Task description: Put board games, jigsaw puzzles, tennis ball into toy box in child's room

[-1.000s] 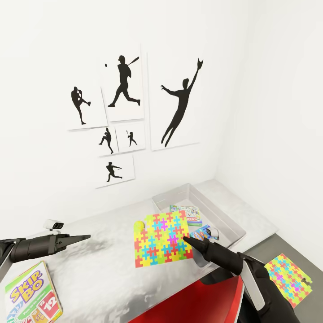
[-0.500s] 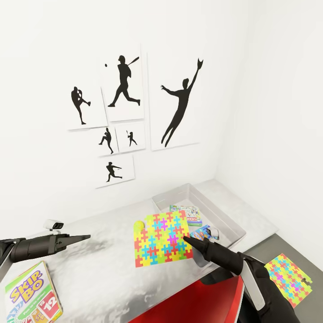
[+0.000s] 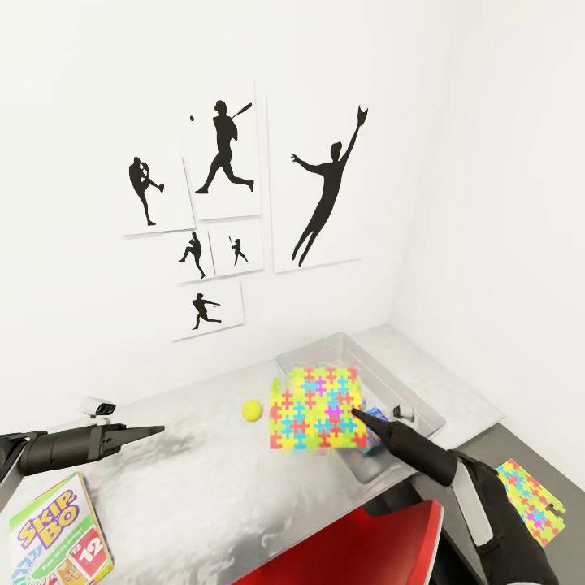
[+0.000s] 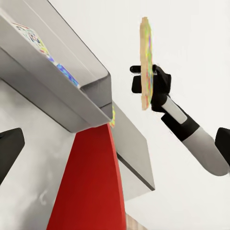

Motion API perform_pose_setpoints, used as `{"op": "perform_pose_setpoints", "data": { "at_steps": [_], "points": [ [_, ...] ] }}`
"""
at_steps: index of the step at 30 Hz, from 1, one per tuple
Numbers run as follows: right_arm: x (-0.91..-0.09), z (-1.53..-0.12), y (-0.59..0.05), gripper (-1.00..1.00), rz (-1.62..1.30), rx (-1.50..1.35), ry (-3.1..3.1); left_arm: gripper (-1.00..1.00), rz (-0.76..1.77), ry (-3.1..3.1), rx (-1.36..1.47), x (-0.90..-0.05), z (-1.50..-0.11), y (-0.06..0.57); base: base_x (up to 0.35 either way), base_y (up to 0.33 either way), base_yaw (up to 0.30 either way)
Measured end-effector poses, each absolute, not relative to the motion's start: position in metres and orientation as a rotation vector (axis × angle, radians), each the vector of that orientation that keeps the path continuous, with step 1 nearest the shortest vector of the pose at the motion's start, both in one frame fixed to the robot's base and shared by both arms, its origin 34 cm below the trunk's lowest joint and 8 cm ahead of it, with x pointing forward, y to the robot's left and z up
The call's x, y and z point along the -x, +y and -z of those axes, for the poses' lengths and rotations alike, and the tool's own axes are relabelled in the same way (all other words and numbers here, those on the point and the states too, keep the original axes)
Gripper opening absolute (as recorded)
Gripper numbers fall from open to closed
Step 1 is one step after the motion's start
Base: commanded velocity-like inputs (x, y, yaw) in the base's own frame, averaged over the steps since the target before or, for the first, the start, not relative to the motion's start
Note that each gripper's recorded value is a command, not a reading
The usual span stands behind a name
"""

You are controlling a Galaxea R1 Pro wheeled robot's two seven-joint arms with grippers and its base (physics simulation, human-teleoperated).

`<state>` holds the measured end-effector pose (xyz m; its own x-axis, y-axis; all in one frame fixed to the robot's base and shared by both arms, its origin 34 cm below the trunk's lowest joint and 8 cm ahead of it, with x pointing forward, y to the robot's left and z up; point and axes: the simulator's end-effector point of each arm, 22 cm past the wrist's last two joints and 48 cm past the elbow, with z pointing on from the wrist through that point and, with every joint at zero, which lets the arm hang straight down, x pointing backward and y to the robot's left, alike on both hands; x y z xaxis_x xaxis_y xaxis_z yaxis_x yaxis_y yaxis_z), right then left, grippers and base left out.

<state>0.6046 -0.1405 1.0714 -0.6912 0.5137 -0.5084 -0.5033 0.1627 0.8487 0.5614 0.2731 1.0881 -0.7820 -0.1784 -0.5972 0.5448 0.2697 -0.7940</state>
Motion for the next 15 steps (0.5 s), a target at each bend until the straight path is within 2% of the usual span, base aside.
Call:
{"op": "perform_pose_setpoints", "data": {
  "at_steps": [8,15],
  "points": [
    [-0.671,-1.091,-0.176,-1.0,-1.483,-0.143,1.701,1.0,1.566,1.948,-0.33,-0.561,-1.088,0.273,0.0,0.0,0.0],
    [-0.719,-1.075,-0.18,-1.0,-1.416,-0.262,1.792,1.0,1.57,1.946,-0.33,-0.561,-1.087,0.271,0.0,0.0,0.0]
  ]
}}
